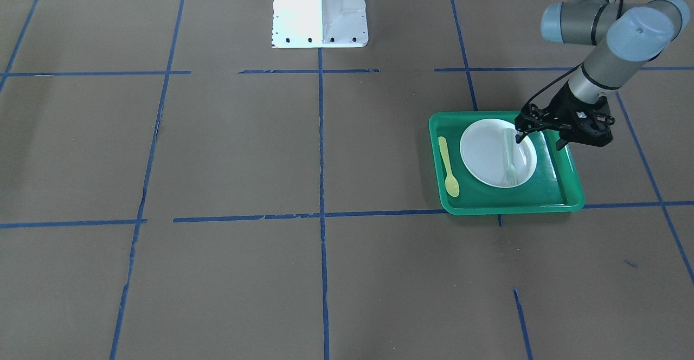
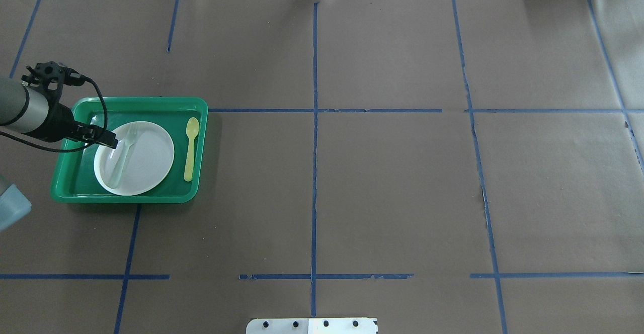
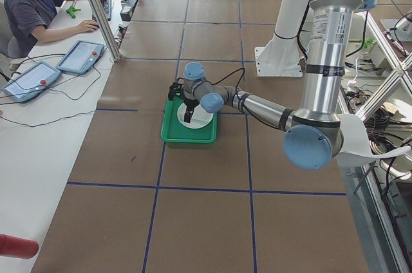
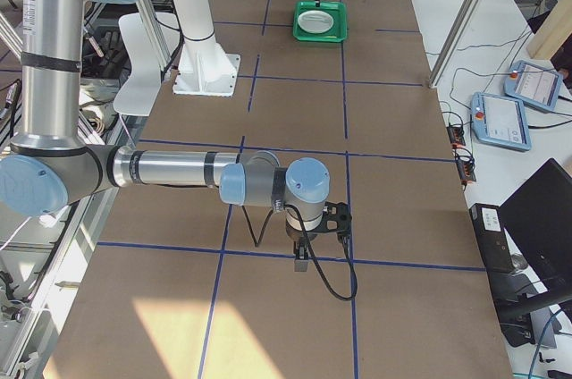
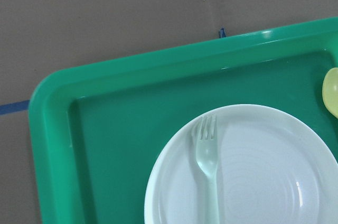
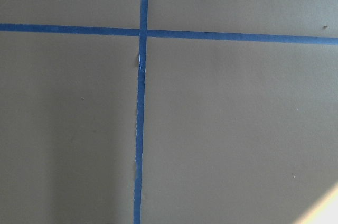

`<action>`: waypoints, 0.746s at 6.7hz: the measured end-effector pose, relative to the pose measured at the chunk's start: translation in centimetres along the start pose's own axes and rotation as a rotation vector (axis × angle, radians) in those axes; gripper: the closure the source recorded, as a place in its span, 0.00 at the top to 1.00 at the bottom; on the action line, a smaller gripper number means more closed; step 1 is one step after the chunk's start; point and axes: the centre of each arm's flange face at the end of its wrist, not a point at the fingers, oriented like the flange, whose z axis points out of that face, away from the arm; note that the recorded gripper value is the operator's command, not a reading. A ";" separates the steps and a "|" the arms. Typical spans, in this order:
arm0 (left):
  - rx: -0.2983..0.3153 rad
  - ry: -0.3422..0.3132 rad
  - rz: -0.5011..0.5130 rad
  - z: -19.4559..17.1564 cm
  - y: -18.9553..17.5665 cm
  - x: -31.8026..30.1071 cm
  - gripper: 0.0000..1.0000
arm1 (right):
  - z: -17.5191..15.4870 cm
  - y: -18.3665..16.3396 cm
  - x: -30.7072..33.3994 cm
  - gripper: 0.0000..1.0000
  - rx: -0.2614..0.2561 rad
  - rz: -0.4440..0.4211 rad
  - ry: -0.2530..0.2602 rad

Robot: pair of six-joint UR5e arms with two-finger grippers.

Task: Place fork
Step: 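Reach the left gripper over the pale green fork on the white plate, then lower the left gripper and close it on the fork handle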

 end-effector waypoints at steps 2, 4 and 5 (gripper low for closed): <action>-0.012 0.007 -0.011 2.7 1.3 1.0 0.85 | 0.0 0.0 0.0 1.00 0.000 0.000 0.000; -0.023 0.009 -0.011 3.5 1.8 1.4 0.83 | 0.0 0.0 0.0 1.00 0.000 0.000 0.000; -0.030 0.008 -0.011 3.8 2.0 1.5 0.83 | 0.0 0.0 0.0 1.00 0.000 0.000 0.000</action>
